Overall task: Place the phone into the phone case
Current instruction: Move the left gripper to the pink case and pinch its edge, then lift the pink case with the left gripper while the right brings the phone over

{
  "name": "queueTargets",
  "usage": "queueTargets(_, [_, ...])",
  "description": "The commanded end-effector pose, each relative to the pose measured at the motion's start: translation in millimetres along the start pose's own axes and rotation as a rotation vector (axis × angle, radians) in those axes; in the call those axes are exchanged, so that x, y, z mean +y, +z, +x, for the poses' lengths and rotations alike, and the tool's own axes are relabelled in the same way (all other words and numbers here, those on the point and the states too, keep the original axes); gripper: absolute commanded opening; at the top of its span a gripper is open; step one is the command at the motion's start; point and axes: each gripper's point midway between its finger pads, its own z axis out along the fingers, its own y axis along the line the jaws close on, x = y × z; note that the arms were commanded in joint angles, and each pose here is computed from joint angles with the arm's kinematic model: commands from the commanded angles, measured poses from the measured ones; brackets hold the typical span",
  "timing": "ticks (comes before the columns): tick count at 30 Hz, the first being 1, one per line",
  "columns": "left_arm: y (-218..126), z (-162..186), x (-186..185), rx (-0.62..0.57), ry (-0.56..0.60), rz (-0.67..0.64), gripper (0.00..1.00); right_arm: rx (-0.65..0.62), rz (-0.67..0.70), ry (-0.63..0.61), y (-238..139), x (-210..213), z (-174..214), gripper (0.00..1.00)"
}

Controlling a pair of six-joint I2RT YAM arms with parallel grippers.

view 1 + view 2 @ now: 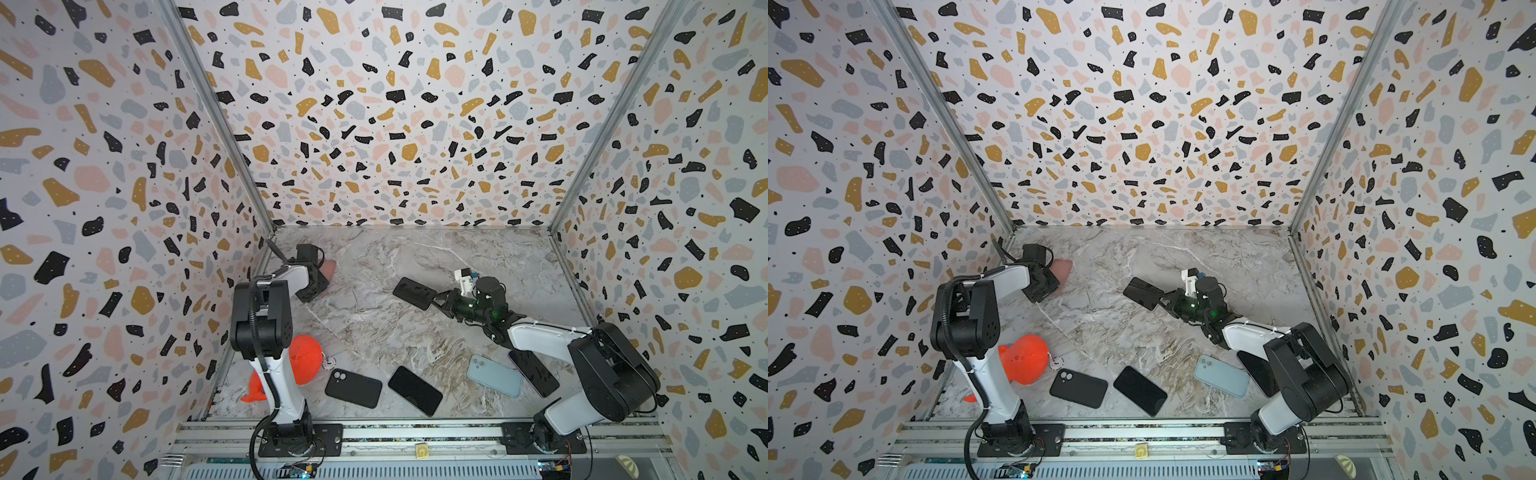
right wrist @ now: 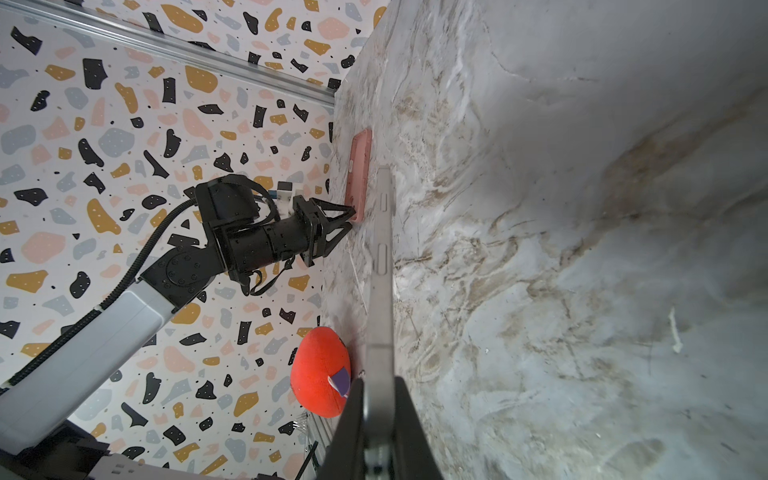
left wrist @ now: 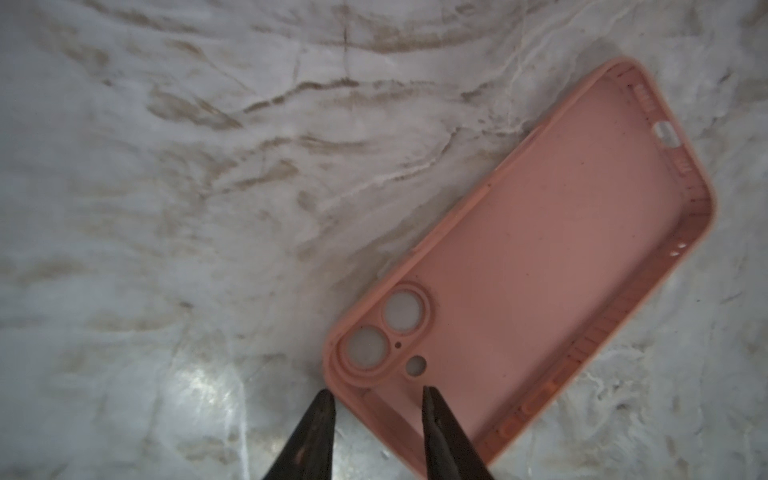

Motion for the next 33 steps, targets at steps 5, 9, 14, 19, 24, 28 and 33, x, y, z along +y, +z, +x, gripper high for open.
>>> queueTargets(5, [-1.2, -4.8, 5.1, -0.006, 0.042, -0.031, 0.2, -0.059, -0.092, -0.095, -5.1, 46.8, -19.6, 0.0])
queueTargets(9, [-3.2, -5.5, 3.4, -0.006, 0.052, -0.025, 0.13, -0.067, -0.082, -0.107, -7.9, 47.2, -19.8, 0.0])
queueTargets(14, [-7.0, -5.7, 0.0, -0.007, 0.061, -0.004, 0.07, -0.073, -0.071, -0.121, -12.4, 48.1, -19.1, 0.0])
queueTargets(19, [-17.3, -3.8, -7.7, -0.011, 0.082, 0.034, 0.02, -0.067, -0.062, -0.147, -16.7, 50.6, -18.0, 0.0])
queueTargets(24, [-35.7, 4.5, -21.1, -0.028, 0.153, 0.067, 0.0, -0.021, -0.055, -0.206, -23.1, 56.0, -12.7, 0.0])
queueTargets(28, [-49.2, 19.3, -33.9, -0.035, 0.216, 0.094, 0.0, 0.034, -0.055, -0.227, -31.5, 54.6, -6.3, 0.0])
queueTargets(33, [-63.4, 53.0, -60.1, -0.005, 0.326, 0.165, 0.0, 0.092, -0.071, -0.266, -42.6, 59.8, -0.2, 0.0])
